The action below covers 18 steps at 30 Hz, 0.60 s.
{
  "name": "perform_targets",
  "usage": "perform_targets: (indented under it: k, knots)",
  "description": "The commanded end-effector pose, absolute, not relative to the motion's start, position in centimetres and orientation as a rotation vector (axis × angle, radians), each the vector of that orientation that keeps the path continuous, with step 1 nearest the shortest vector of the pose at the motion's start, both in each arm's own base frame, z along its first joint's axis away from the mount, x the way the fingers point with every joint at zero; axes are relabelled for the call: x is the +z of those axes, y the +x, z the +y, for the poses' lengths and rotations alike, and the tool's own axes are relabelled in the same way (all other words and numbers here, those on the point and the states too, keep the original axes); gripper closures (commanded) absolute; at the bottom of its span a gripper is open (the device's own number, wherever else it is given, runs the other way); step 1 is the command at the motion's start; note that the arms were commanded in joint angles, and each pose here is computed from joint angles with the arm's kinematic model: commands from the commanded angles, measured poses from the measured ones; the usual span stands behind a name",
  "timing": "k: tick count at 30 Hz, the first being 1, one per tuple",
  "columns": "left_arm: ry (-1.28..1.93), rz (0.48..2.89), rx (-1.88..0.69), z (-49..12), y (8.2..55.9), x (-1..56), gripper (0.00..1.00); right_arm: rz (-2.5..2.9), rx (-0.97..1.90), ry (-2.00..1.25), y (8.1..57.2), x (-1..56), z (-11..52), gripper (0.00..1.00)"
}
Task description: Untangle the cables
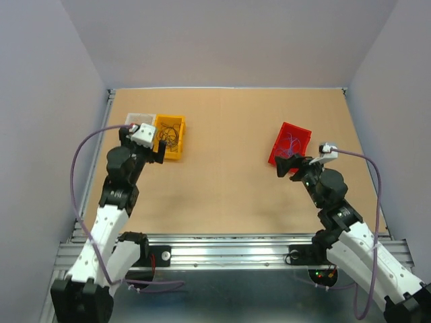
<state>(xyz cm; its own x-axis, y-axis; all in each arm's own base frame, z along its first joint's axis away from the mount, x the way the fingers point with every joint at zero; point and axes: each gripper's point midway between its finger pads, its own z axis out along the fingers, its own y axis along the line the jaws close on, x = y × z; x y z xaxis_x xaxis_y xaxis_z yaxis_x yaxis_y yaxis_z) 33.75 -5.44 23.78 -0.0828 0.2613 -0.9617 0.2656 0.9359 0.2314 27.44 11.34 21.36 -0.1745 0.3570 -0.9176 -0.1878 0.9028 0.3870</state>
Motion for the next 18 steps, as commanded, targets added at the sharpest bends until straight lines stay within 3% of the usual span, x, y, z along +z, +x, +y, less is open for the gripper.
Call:
perform_targets:
  k: [1,9,18]
  knots:
    - [0.365,1.529,0.057,-4.0,30.2,23.5,0.01,1.558,0.52,0.103,26.6,23.5,11.2,0.0]
    - [0.397,1.245,0.047,-4.6,24.9,25.3,0.01,1.504,0.522,0.159,25.9,24.1,10.1,0.0]
    - [0.45,1.331,0.022,-5.3,26.2,23.7,0.01,1.543,0.521,0.149,26.4,23.5,10.6,0.0]
